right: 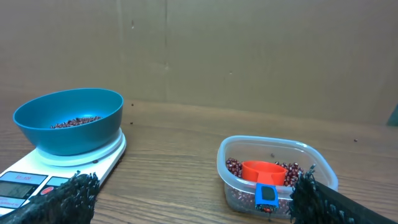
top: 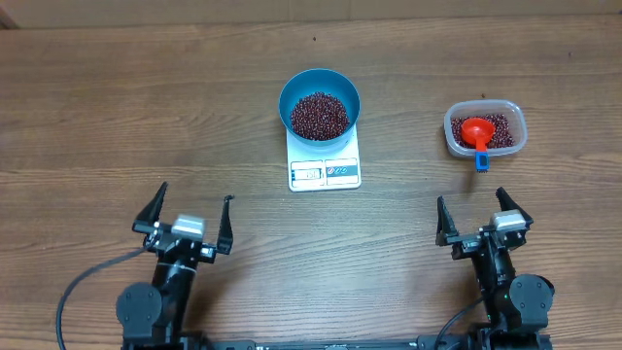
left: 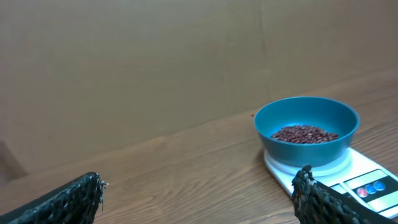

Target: Scoop item into bowl and weigh 150g on scale

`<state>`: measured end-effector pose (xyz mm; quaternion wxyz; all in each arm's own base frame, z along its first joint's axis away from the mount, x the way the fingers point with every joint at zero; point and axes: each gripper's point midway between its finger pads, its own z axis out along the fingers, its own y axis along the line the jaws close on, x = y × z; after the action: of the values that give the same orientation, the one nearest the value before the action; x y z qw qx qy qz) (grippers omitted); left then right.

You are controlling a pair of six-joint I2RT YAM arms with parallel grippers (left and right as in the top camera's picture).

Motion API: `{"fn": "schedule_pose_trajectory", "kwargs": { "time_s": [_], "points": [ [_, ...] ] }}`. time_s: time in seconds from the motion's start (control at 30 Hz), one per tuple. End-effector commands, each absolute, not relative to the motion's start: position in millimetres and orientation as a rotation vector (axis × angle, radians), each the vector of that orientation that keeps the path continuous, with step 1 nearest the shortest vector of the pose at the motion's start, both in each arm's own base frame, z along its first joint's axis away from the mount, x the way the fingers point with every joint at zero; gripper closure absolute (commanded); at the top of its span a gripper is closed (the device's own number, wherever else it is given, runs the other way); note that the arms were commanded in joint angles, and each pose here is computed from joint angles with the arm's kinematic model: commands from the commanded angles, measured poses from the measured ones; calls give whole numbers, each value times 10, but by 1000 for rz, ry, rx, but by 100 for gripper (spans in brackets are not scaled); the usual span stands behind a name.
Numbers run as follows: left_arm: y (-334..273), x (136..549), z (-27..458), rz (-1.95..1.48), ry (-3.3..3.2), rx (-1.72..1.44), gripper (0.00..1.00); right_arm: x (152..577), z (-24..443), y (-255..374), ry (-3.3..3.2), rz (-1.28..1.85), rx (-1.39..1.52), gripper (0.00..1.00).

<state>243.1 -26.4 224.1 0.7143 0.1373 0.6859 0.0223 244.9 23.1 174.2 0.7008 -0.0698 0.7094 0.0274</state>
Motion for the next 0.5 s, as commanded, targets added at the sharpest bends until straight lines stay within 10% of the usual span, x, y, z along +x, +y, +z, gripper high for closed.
{"fn": "schedule_pose_trajectory", "kwargs": {
  "time_s": [0.0,0.47],
  "points": [
    [-234,2404,2113,90,1488,322,0,2450,1722,233,1577,59,-155,0],
    [-242,2441,1612,16,1601,279,0,2450,1722,233,1577,59,-155,0]
  ]
}}
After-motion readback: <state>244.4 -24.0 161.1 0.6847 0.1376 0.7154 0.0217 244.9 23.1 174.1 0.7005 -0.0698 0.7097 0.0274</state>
